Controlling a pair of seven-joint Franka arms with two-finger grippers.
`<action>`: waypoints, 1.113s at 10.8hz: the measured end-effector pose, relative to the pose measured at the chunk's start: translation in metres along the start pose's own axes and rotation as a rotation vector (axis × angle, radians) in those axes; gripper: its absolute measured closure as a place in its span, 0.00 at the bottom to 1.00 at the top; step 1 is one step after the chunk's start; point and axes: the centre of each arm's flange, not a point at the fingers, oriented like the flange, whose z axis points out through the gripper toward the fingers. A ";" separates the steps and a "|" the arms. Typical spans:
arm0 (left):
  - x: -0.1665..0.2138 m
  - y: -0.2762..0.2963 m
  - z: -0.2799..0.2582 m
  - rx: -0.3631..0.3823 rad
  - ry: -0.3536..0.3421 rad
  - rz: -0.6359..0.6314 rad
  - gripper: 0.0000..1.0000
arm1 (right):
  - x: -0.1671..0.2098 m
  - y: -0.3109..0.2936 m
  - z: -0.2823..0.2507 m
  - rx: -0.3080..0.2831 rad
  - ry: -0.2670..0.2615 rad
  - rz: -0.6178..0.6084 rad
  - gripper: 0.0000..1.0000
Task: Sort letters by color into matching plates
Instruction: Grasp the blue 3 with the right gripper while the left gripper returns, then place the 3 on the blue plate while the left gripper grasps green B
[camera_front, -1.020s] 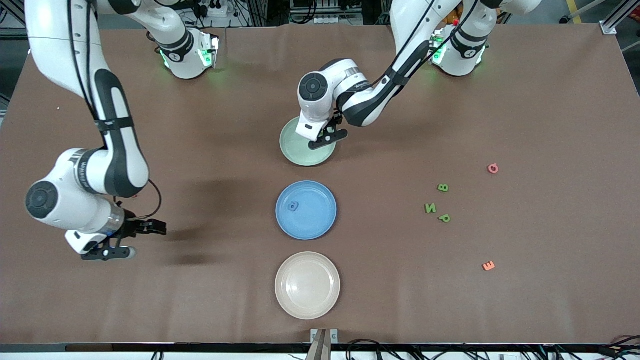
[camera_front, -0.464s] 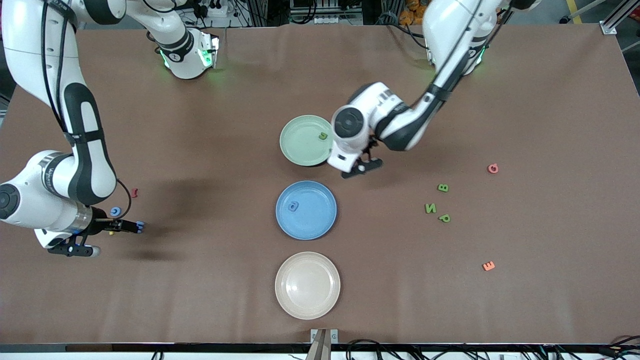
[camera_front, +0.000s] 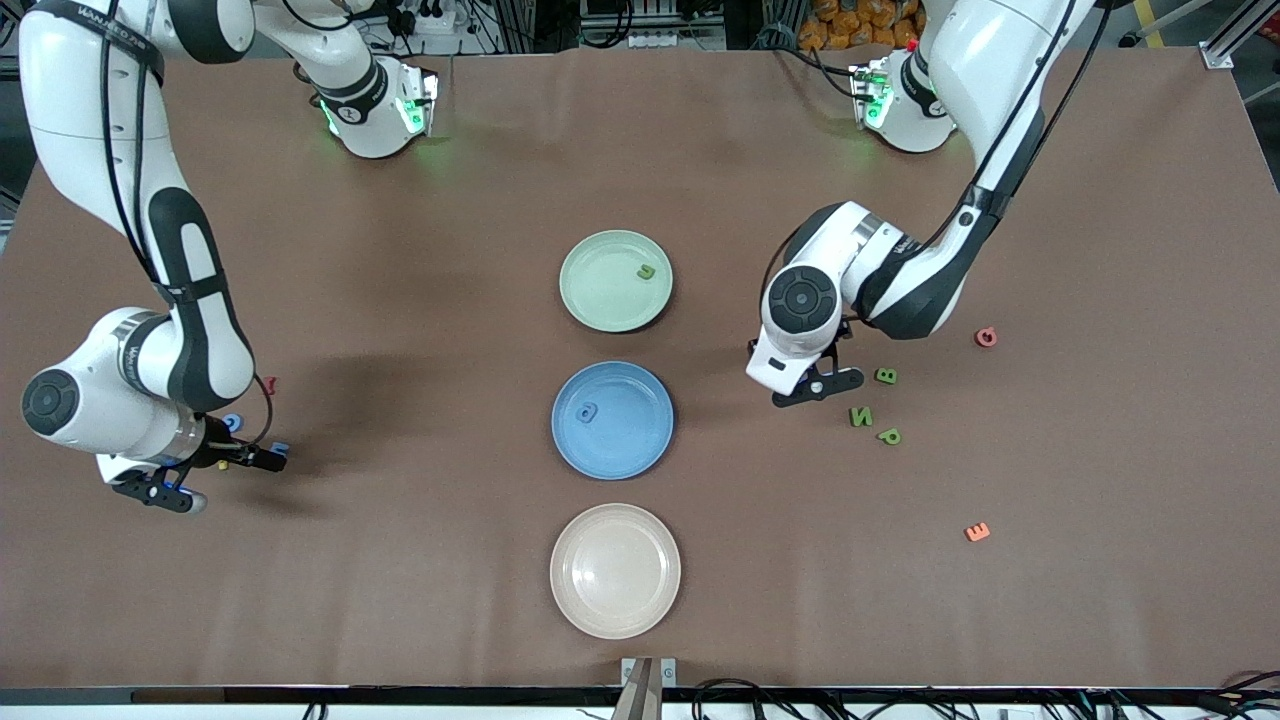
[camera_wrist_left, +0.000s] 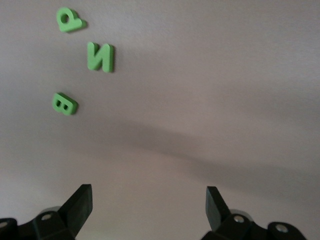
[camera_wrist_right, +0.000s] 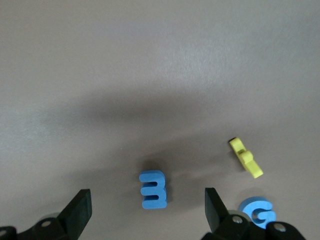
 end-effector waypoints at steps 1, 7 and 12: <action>0.001 -0.002 0.002 0.015 0.013 0.048 0.00 | -0.003 -0.002 0.007 0.000 -0.003 0.031 0.00; -0.018 -0.036 0.037 -0.107 0.175 0.309 0.00 | -0.024 -0.004 0.039 -0.002 0.005 0.080 0.04; -0.019 -0.074 0.073 -0.077 0.255 0.494 0.00 | -0.021 0.003 0.033 0.003 0.015 0.093 0.58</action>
